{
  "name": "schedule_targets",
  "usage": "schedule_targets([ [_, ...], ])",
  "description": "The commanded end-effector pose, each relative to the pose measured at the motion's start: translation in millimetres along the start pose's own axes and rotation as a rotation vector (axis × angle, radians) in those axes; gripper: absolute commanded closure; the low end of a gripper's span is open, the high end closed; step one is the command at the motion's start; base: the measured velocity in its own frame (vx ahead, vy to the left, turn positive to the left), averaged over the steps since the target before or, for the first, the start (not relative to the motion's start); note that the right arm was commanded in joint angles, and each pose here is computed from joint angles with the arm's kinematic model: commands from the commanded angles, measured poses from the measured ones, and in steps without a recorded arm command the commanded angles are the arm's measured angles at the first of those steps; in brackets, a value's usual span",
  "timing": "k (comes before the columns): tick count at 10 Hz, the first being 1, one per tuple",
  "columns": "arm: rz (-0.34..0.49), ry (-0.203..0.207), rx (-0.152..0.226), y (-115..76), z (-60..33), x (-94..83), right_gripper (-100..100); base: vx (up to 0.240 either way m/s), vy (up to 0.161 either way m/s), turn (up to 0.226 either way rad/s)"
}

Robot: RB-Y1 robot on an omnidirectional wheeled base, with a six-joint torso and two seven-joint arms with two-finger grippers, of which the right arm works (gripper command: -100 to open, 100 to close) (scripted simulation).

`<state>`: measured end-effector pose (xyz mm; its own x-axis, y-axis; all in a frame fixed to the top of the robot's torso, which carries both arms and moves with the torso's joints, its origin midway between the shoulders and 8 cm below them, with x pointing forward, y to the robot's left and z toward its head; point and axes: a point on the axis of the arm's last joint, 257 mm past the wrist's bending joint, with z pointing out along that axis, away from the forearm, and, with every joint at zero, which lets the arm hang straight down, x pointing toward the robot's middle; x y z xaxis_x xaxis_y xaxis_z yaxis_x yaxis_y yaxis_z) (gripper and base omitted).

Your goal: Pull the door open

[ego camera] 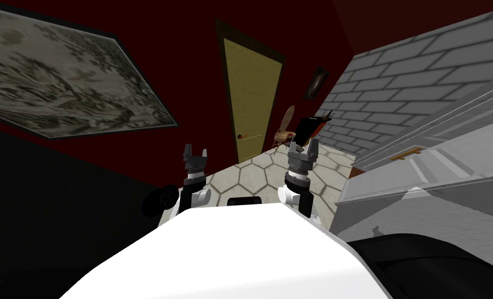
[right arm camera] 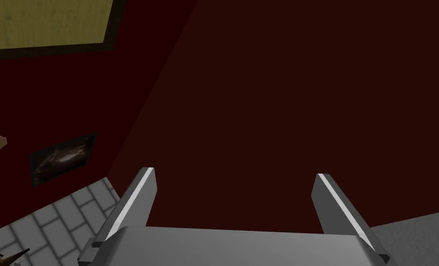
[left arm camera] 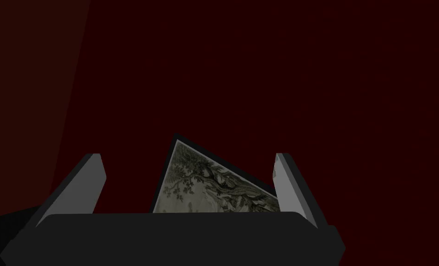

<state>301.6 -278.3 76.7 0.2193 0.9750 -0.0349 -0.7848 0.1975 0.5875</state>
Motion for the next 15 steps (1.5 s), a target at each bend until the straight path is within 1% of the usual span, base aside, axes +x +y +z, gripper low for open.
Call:
schedule_targets([
  [1,0.007,0.008,0.018,-10.8,-2.7,2.1,-100,-0.055,0.02,0.067],
  [2,0.011,0.012,0.028,-16.8,-4.2,3.3,-100,0.082,-0.01,0.09],
  [3,0.019,0.021,0.047,-28.8,-7.4,5.6,-100,0.133,-0.004,0.111],
  [7,0.038,0.043,0.103,-61.9,-17.3,11.3,-100,0.096,0.002,0.085],
  [12,0.065,0.077,0.193,-113.8,-34.9,19.0,-100,0.085,-0.006,0.122],
  [15,0.078,0.097,0.255,-148.5,-48.6,22.5,-100,0.103,0.001,0.119],
])
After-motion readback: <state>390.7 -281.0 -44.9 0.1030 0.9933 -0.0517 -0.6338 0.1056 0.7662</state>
